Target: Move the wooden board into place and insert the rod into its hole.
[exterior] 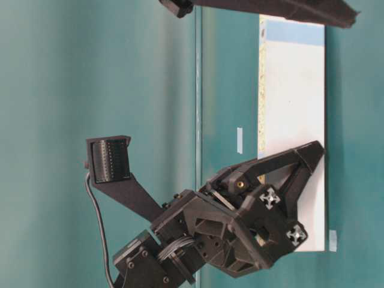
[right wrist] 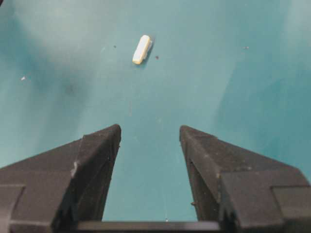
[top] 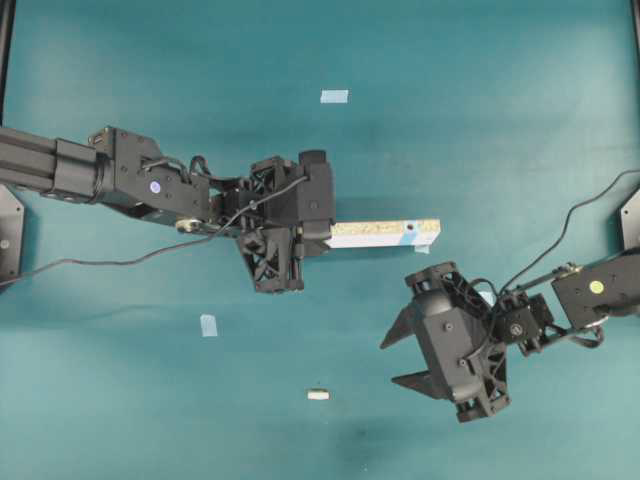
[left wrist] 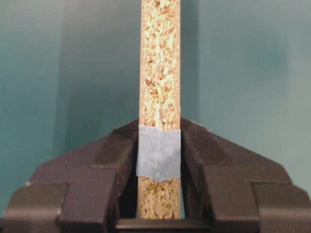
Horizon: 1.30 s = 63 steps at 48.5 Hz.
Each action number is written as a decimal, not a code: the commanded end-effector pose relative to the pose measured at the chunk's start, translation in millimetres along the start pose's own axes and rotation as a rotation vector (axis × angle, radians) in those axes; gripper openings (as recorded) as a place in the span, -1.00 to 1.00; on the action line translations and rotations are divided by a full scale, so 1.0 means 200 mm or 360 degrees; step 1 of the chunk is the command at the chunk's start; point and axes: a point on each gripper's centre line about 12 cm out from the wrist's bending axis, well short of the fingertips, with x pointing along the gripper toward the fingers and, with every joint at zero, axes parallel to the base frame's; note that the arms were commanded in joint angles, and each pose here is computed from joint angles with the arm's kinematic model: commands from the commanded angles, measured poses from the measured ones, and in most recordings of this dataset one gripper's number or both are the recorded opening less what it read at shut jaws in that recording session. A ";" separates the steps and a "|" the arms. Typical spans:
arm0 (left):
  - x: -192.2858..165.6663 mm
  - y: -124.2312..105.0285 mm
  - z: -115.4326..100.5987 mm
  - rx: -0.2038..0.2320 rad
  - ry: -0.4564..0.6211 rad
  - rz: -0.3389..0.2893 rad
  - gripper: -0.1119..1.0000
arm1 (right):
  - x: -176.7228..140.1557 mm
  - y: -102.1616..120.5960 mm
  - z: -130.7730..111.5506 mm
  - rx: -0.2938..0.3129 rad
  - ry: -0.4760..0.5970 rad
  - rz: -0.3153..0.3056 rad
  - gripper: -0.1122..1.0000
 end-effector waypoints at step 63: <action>-0.51 -0.06 0.07 0.0013 -0.0237 -0.0052 0.34 | 0.02 -0.01 0.14 0.0042 0.0009 -0.0038 0.31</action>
